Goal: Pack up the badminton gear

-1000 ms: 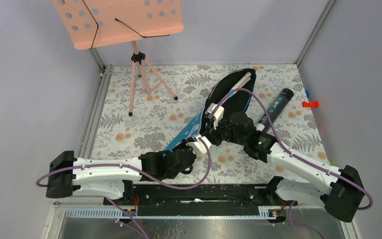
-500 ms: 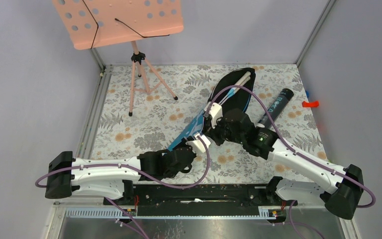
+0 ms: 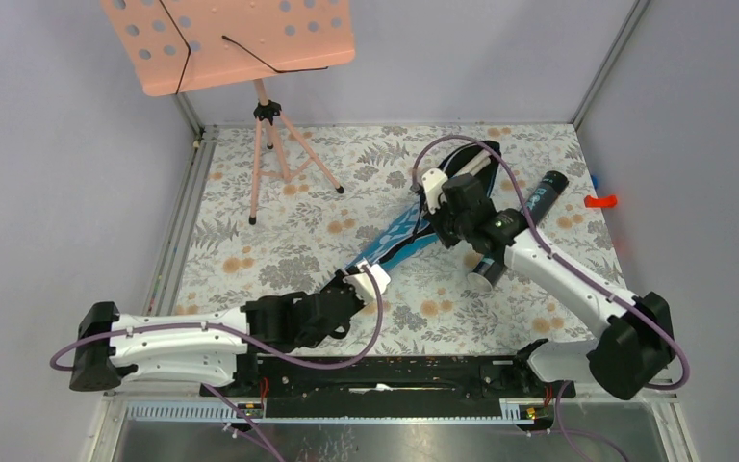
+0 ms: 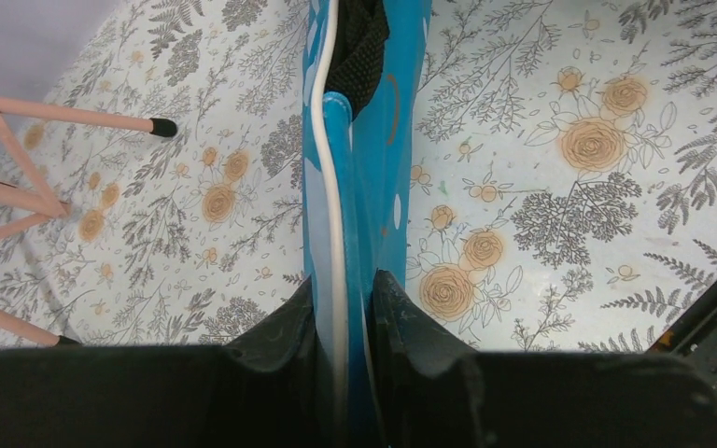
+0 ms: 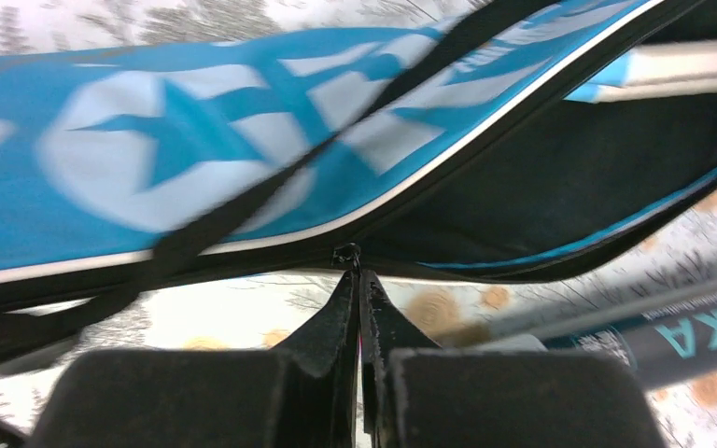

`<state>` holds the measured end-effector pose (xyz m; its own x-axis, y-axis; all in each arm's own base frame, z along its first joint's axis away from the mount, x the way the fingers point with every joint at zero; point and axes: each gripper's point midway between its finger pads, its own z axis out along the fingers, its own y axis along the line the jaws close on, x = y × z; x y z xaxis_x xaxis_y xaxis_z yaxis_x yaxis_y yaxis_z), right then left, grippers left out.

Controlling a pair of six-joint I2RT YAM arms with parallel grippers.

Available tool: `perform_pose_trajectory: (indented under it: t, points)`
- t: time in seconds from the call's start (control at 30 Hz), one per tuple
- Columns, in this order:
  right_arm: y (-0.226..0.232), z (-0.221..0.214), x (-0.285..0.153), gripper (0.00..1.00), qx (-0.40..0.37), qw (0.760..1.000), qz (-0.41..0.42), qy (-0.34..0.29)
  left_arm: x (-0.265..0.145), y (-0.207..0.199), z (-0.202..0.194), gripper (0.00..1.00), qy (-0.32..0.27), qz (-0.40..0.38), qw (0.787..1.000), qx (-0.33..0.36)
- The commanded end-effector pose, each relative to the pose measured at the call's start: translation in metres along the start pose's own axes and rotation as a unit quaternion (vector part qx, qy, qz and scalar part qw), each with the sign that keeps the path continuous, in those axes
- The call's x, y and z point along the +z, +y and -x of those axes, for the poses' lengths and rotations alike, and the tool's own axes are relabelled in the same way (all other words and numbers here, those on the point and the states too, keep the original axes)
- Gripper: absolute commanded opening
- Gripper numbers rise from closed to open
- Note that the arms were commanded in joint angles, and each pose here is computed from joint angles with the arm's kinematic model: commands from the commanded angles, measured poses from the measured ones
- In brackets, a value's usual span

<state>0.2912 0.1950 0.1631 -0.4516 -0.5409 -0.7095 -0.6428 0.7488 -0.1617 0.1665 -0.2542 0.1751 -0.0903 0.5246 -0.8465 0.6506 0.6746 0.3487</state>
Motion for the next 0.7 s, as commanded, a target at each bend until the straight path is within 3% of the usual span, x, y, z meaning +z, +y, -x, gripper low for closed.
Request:
perform_pose_trajectory:
  t: [0.0,0.3,0.47,0.67]
  points:
    - [-0.069,0.011,0.000,0.00,-0.001,0.996,-0.085,0.013,-0.012,0.008,0.004,0.00,-0.025,-0.004,0.999,-0.024]
    - [-0.195,0.017,0.056,0.00,0.042,0.987,-0.147,0.038,-0.039,0.013,0.019,0.00,-0.111,-0.047,0.988,-0.091]
    - [-0.269,-0.002,0.081,0.00,0.061,0.976,-0.194,0.077,-0.047,0.022,0.013,0.00,-0.111,-0.038,0.987,-0.113]
    - [-0.363,-0.035,0.107,0.00,0.143,0.957,-0.235,0.093,-0.049,0.034,0.010,0.00,-0.114,-0.012,0.986,-0.117]
